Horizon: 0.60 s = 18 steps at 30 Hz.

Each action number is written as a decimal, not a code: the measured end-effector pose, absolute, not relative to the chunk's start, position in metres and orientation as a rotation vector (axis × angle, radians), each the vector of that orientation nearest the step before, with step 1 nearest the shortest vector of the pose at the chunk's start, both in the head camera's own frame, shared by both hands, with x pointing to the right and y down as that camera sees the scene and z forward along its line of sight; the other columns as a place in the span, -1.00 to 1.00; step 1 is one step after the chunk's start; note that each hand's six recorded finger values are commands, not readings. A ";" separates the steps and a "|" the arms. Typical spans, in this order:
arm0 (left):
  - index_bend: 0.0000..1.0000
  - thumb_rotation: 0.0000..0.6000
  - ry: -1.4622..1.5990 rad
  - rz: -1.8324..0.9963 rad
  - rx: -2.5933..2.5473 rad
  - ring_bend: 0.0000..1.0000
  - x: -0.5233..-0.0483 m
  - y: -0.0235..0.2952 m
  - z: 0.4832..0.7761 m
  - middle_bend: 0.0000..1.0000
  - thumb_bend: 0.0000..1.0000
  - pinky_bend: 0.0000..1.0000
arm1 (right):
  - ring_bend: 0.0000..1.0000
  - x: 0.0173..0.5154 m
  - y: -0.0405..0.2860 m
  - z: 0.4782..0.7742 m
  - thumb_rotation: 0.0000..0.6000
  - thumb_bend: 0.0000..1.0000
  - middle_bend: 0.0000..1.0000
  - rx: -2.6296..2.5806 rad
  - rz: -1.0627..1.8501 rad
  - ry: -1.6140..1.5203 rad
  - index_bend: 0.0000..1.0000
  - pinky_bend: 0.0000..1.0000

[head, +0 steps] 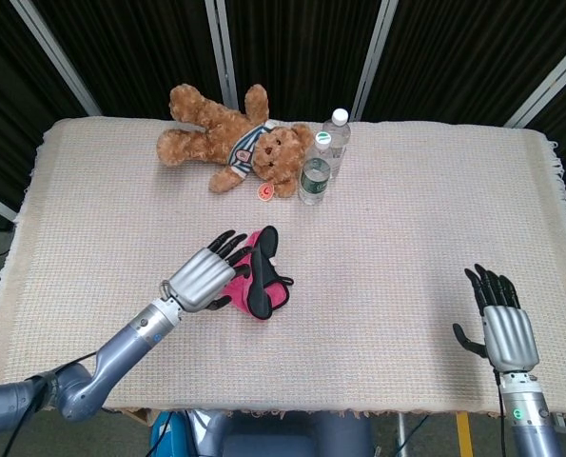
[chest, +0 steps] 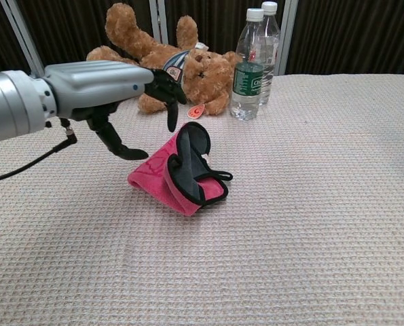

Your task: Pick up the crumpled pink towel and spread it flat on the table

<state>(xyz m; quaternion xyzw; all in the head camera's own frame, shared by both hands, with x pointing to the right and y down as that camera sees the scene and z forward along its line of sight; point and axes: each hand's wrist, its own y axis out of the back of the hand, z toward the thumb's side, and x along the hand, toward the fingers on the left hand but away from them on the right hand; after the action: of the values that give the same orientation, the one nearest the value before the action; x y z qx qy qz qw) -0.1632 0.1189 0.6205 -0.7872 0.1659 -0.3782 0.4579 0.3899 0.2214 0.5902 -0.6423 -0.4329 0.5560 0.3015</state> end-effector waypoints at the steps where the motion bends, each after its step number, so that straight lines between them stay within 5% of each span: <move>1: -0.25 1.00 0.400 -0.931 -1.938 -1.00 -0.159 0.119 0.622 -0.75 -0.36 -0.99 | -1.00 0.391 0.221 0.590 1.00 -0.36 -1.00 -1.705 1.475 -1.153 -1.00 -1.00; 12: -0.29 1.00 0.321 -0.952 -1.934 -1.00 -0.130 0.122 0.633 -0.78 -0.28 -0.99 | -1.00 0.396 0.217 0.591 1.00 -0.36 -1.00 -1.726 1.485 -1.172 -1.00 -1.00; 18: -0.14 1.00 0.284 -0.961 -1.943 -1.00 -0.124 0.127 0.633 -0.74 -0.21 -0.99 | -1.00 0.397 0.216 0.591 1.00 -0.36 -1.00 -1.726 1.485 -1.184 -1.00 -1.00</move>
<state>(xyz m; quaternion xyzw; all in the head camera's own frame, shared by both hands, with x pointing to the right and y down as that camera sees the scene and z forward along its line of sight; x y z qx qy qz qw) -0.1241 0.1270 0.6332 -0.7891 0.1154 -0.3904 0.4599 0.3975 0.2161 0.5906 -0.6449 -0.4424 0.5550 0.2834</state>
